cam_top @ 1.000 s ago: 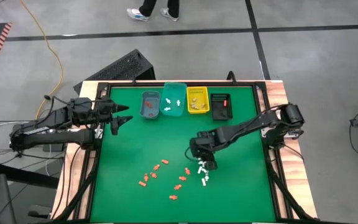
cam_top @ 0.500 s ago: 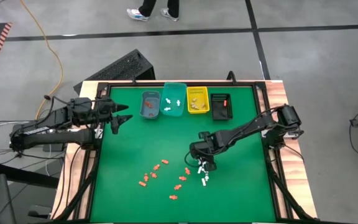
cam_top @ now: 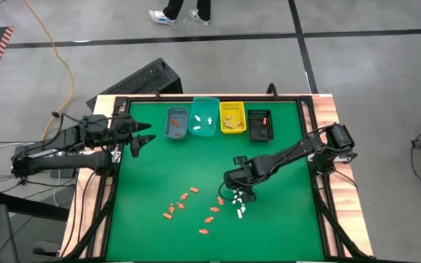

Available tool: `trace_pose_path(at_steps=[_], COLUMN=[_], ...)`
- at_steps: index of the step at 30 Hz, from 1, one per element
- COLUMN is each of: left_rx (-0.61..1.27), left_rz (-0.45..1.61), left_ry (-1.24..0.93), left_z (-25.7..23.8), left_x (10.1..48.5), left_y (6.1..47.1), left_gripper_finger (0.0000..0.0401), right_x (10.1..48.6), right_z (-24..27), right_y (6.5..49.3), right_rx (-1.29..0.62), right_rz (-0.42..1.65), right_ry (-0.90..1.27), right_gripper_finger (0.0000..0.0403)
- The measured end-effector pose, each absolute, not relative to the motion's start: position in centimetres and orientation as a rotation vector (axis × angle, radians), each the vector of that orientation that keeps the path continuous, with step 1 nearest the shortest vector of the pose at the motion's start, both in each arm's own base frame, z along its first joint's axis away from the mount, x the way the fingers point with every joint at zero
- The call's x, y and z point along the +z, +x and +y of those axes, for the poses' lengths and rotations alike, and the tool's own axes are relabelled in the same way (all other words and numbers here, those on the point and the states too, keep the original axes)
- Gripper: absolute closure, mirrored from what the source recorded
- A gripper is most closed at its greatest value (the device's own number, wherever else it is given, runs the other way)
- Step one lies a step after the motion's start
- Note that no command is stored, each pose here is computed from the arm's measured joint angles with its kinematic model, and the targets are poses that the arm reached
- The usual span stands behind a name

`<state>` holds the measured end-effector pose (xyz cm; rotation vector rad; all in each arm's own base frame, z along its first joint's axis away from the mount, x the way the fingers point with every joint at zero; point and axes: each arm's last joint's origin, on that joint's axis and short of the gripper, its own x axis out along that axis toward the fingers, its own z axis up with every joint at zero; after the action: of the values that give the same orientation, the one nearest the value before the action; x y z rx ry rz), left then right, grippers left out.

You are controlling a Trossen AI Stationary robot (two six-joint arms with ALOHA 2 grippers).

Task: Sort Halloween decoration
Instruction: Put the white skeleton toy into the blue transparent bin

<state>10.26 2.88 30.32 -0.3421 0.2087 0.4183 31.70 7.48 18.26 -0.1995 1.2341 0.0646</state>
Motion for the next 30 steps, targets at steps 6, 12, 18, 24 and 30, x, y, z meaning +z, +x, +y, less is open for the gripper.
trace_pose_path(at_steps=[6, 12, 18, 24, 30], left_rx=[0.418, 0.417, 0.414, 0.414, 0.418], left_rz=[0.209, 0.209, 0.208, 0.208, 0.208], left_ry=[-0.342, -0.343, -0.349, -0.349, -0.347], left_z=[2.9, 2.9, 2.9, 2.9, 2.9], left_x=[30.3, 30.3, 30.3, 30.3, 30.3], left_y=[10.3, 10.3, 10.3, 10.3, 10.3], left_gripper_finger=[0.0140, 0.0140, 0.0140, 0.0140, 0.0140], right_x=[18.3, 18.2, 17.1, 17.1, 17.3], right_z=[7.1, 7.7, 8.0, 7.6, 6.9], right_y=[31.8, 31.6, 30.8, 30.8, 31.6], right_rx=[0.047, 0.066, 0.057, 0.002, -0.032], right_rz=[1.235, 1.235, 1.270, 1.272, 1.211], right_ry=[-0.187, -0.196, -0.198, -0.191, -0.141], right_gripper_finger=[0.0276, 0.0275, 0.0275, 0.0275, 0.0275])
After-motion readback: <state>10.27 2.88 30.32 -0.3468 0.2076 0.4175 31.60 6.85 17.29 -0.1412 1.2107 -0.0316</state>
